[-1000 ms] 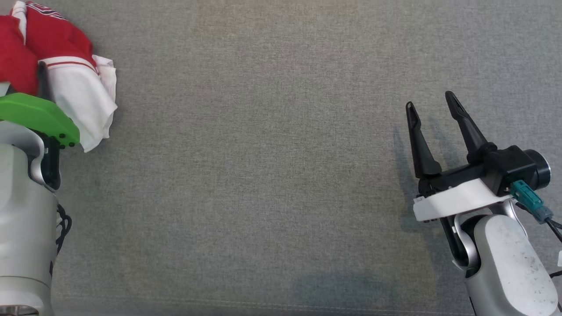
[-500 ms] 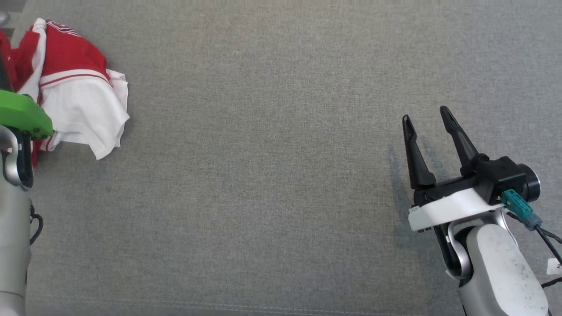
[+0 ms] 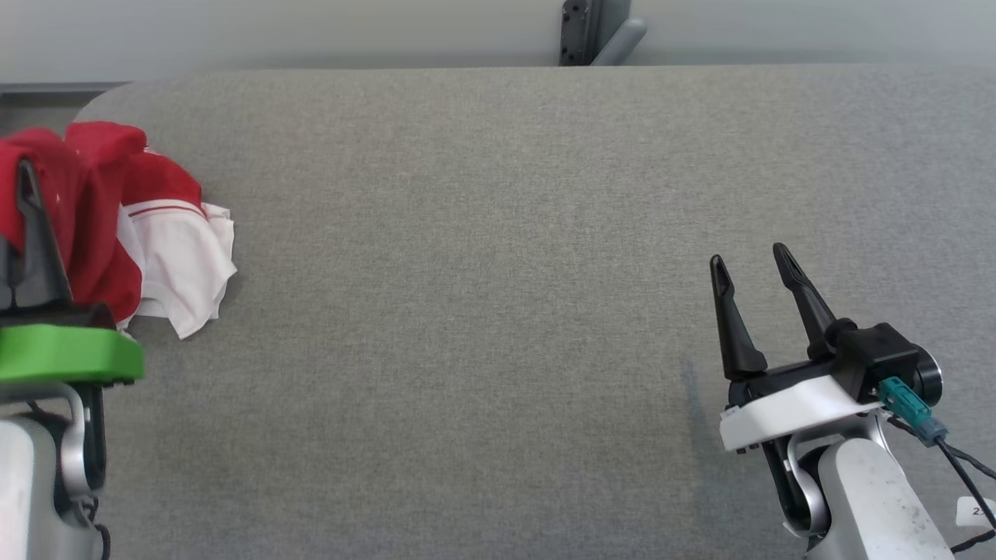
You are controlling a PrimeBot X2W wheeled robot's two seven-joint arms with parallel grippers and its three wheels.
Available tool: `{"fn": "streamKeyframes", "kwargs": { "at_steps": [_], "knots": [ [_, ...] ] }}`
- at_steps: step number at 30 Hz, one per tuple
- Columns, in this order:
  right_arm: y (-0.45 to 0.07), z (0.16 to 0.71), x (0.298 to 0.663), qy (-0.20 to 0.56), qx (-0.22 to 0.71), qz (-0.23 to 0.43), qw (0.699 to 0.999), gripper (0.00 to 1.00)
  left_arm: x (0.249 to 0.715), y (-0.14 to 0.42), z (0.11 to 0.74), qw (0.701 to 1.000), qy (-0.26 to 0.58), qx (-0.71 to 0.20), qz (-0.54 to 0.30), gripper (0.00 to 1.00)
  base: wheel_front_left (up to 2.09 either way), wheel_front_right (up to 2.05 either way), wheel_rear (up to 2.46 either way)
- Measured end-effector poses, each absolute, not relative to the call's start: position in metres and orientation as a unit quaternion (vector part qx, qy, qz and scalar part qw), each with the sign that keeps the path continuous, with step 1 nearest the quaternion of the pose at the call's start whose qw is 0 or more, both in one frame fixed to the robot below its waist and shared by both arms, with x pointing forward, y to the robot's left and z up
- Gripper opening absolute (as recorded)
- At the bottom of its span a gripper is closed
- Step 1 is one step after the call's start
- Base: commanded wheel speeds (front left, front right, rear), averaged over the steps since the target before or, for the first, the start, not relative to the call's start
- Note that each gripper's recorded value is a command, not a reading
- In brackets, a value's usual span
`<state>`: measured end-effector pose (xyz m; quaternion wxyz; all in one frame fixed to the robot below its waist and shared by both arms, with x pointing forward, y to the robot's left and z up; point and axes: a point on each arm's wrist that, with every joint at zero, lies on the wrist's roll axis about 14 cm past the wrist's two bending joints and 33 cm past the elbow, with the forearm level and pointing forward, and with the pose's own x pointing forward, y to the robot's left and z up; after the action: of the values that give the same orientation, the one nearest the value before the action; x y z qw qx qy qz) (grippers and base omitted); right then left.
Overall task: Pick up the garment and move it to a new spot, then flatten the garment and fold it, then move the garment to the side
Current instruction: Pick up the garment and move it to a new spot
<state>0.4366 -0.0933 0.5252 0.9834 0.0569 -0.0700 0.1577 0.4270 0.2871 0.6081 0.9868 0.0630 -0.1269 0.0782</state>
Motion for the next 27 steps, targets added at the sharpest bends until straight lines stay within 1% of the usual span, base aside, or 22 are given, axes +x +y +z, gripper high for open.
{"fn": "streamKeyframes", "kwargs": {
  "at_steps": [8,12,13,16,21,27],
  "knots": [
    [-0.121,0.554,0.418,-0.11,0.042,0.123,0.985,1.0,0.404,0.214,0.621,0.99,-0.138,0.027,0.004,0.0,0.0,0.0,0.0],
    [-0.139,0.567,0.409,-0.129,0.037,0.099,0.986,1.0,0.404,0.164,0.624,0.988,-0.139,0.0,-0.062,0.0,0.0,0.0,0.0],
    [-0.139,0.567,0.409,-0.129,0.037,0.099,0.986,1.0,0.404,0.164,0.624,0.988,-0.139,0.0,-0.062,0.0,0.0,0.0,0.0],
    [-0.153,0.575,0.403,-0.141,0.033,0.08,0.986,1.0,0.406,0.123,0.62,0.984,-0.132,-0.022,-0.12,0.0,0.0,0.0,0.0],
    [-0.178,0.584,0.393,-0.151,0.024,0.045,0.987,1.0,0.413,0.045,0.623,0.962,-0.135,-0.05,-0.231,0.0,0.0,0.0,0.0],
    [-0.212,0.582,0.382,-0.148,0.017,-0.006,0.989,1.0,0.418,-0.043,0.624,0.927,-0.13,-0.074,-0.344,0.0,0.0,0.0,0.0]
  ]
}}
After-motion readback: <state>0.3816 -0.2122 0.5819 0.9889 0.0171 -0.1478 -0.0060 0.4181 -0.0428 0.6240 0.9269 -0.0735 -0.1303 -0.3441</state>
